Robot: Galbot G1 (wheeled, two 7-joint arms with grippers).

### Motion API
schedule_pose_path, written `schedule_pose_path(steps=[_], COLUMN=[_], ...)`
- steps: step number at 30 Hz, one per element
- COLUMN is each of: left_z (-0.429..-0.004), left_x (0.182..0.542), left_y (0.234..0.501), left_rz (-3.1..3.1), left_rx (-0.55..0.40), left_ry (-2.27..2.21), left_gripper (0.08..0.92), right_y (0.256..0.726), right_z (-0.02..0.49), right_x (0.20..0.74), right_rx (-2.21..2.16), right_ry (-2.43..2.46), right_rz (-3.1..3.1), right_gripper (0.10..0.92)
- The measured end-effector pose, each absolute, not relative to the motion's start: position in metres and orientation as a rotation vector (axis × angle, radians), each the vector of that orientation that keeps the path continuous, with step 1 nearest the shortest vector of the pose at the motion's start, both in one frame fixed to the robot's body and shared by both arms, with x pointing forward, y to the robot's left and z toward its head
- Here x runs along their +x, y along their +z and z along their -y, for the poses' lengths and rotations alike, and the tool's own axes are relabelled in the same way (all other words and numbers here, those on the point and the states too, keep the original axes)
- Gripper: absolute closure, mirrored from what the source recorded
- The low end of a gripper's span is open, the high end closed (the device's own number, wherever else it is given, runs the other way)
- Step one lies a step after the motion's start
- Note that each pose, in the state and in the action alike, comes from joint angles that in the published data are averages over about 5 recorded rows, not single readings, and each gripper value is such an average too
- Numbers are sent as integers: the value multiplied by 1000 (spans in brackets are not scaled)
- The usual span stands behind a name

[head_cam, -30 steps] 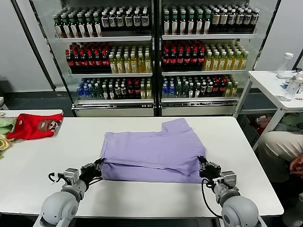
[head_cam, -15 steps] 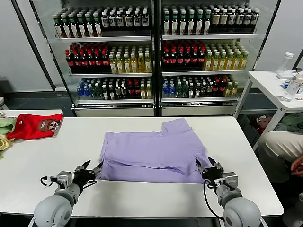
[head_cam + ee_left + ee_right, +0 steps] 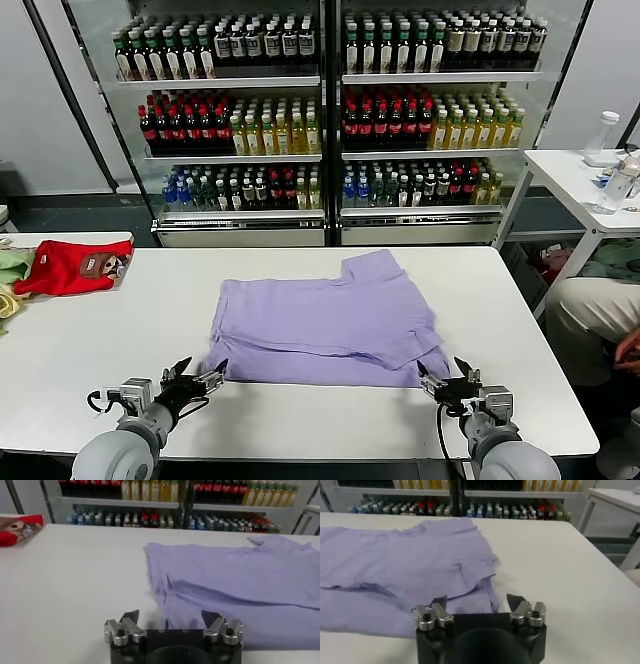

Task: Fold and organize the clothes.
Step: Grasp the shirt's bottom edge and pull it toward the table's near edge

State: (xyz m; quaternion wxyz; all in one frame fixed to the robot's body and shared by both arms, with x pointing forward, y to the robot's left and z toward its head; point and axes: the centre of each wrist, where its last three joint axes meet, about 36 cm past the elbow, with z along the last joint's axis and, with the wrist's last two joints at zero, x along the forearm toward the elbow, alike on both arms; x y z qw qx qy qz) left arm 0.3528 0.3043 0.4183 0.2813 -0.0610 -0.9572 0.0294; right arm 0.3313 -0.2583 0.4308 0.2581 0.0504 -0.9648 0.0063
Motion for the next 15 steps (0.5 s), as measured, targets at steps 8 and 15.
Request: schedule_pose_path(steps=[8, 15], left_z=[-302, -298], left_x=[351, 350], left_y=[410, 408], left_rz=[2542, 2539], left_rx=[-164, -171], left_ry=[95, 102], left_gripper=[453, 652], right_y=[426, 425], right_z=[257, 258], right_x=[329, 329], right_rx=[127, 128], right_ry=[-5, -18], right_rz=[2577, 2566], right_gripper=[618, 817])
